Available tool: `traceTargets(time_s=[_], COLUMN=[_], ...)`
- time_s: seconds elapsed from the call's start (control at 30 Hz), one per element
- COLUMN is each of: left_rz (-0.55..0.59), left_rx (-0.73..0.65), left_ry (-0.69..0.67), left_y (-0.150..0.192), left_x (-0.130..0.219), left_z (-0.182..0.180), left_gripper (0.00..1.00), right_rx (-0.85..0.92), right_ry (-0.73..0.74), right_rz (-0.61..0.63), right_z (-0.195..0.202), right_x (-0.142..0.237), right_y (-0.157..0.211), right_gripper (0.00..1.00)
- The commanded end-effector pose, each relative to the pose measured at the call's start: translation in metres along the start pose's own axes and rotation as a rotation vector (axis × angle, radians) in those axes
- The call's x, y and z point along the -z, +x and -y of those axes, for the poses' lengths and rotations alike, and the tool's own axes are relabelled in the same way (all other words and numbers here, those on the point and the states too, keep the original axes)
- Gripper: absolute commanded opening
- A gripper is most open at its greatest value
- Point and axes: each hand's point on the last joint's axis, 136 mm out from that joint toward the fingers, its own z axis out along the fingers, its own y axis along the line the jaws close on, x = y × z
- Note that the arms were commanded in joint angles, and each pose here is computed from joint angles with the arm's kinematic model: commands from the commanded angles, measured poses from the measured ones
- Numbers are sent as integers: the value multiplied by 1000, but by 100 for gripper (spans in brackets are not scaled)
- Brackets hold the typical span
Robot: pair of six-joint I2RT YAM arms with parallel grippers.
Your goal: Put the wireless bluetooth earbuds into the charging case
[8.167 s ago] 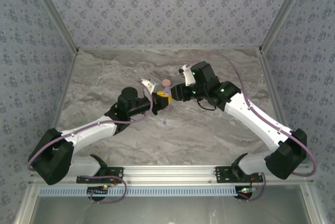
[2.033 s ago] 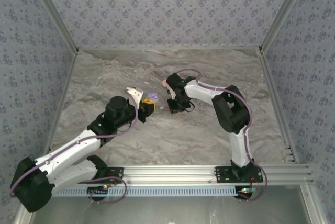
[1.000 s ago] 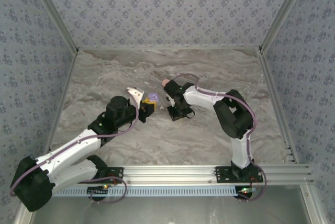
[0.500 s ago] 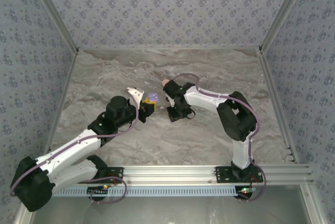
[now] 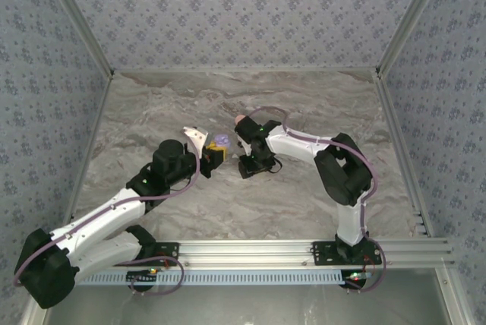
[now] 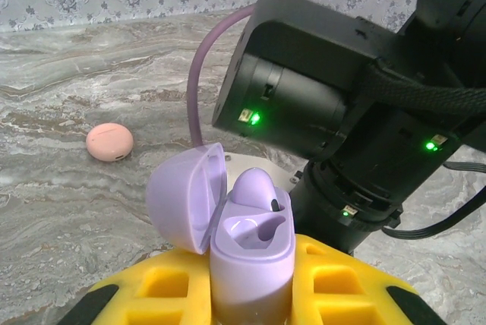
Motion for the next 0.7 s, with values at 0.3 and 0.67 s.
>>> traceTargets(time_s=[0.3, 0.67], left_rz=[72, 64], left_rx=[-14, -13], left_ry=[29, 24], left_y=[-27, -24], left_x=[5, 4], left_z=[10, 9], left_gripper=[20, 20], right_rx=[16, -13], right_ry=[43, 118], right_rz=[-32, -41], right_z=[-3, 11], right_x=[-14, -19], right_y=[-7, -4], right_gripper=[47, 34])
